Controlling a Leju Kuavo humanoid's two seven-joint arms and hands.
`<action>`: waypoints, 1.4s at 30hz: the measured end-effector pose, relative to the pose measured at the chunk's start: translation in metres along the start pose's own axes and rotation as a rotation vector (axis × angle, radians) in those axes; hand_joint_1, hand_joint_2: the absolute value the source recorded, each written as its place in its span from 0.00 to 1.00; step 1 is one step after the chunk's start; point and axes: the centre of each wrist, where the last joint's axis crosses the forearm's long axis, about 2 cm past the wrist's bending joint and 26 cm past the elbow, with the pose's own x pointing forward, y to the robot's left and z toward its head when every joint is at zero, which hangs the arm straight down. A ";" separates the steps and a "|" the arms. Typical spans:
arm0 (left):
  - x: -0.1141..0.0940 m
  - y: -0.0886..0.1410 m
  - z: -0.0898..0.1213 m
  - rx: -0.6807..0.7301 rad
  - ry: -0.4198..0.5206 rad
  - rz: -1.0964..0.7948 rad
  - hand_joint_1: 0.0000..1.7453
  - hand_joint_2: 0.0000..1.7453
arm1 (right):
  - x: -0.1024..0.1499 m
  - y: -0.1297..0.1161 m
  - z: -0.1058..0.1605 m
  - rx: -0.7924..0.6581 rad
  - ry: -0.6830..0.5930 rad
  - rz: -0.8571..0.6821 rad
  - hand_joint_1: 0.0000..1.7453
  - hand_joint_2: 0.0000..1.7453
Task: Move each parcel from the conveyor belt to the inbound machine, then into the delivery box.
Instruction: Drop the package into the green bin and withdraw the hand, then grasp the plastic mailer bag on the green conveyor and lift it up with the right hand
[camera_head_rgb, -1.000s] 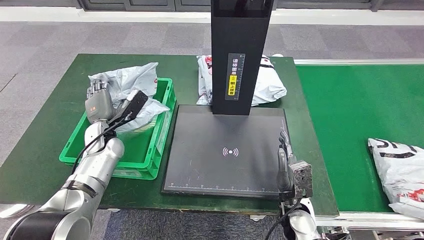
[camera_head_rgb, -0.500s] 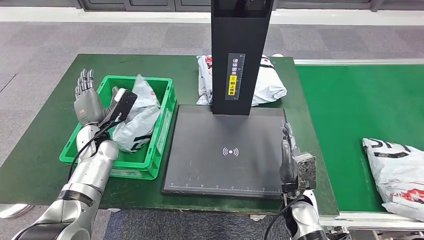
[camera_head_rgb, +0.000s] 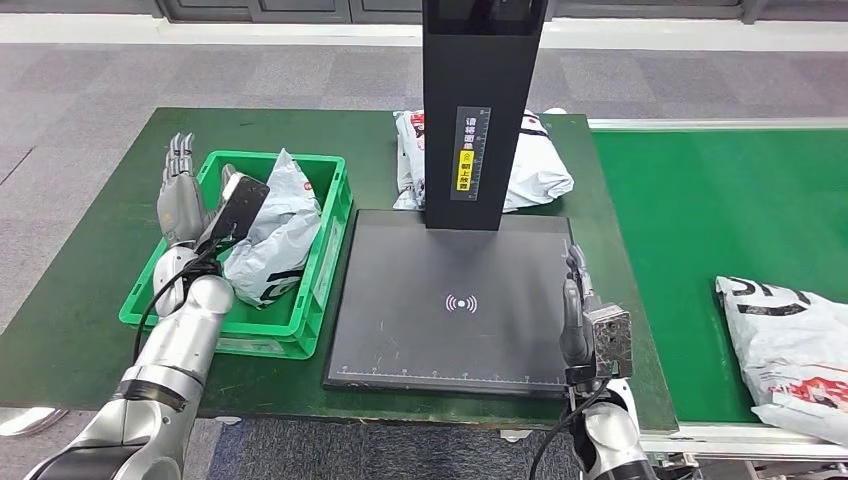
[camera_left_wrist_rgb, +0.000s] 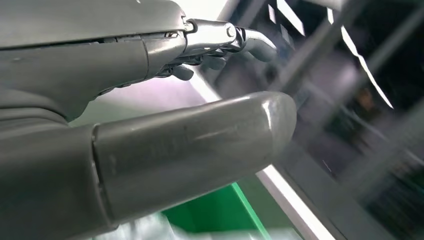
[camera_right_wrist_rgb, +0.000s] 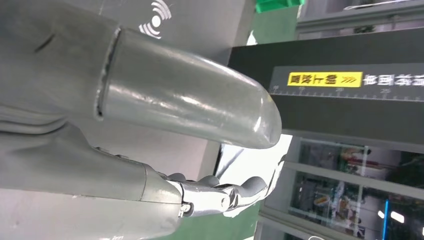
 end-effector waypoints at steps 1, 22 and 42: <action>0.003 -0.002 0.000 -0.034 -0.005 0.074 0.00 0.00 | 0.000 -0.001 0.000 0.002 0.004 0.011 0.00 0.00; 0.111 -0.083 0.064 -0.374 -0.192 0.974 0.00 1.00 | -0.016 -0.109 -0.054 -0.339 0.149 0.429 0.00 1.00; 0.114 -0.113 0.097 -0.468 -0.147 0.915 0.00 1.00 | -0.044 -0.182 -0.028 -0.401 0.402 0.669 0.00 1.00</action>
